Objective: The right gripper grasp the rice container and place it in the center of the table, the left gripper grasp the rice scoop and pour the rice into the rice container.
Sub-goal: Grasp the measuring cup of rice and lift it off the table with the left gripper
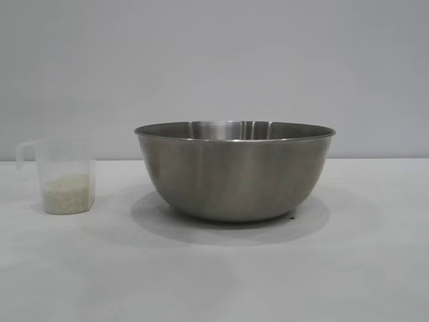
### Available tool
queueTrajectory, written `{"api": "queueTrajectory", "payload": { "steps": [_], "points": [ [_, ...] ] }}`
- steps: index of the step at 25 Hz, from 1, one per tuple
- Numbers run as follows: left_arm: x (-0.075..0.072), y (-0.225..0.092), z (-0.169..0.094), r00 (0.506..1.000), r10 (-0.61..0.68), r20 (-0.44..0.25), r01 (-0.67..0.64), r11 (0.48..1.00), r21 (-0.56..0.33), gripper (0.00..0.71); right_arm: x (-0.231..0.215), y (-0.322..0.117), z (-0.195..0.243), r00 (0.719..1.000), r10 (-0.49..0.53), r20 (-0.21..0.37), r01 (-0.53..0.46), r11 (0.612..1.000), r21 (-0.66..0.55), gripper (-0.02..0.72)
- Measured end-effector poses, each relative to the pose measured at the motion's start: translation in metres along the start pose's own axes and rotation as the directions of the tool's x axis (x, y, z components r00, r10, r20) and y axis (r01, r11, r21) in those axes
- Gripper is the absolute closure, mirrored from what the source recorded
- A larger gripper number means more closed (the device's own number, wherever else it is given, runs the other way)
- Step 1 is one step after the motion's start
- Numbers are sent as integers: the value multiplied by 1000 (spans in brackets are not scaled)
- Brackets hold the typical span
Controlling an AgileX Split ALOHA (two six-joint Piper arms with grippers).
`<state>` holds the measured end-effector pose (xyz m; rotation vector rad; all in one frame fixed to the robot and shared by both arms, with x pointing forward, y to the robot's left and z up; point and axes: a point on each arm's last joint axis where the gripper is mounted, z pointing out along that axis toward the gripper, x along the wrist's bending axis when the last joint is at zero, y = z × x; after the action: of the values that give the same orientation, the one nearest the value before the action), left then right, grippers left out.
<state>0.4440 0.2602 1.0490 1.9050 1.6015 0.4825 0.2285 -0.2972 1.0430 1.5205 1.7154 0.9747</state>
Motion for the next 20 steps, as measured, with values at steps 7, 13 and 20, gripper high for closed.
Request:
{"api": "queueTrajectory", "payload": {
  "steps": [7, 13, 20],
  "points": [
    [6, -41, 17, 994, -111, -17, 106, 980, -168, 208, 0, 0, 0, 1000, 0, 0, 0, 1000, 0, 469],
    [17, -73, 31, 983, -168, -76, 139, 946, -292, 208, 0, 0, 0, 1000, 0, 0, 0, 1000, 0, 469],
    [9, -105, 38, 994, -71, -83, 33, 917, -398, 350, 0, 0, 0, 1000, 0, 0, 0, 1000, 0, 469]
  ]
}}
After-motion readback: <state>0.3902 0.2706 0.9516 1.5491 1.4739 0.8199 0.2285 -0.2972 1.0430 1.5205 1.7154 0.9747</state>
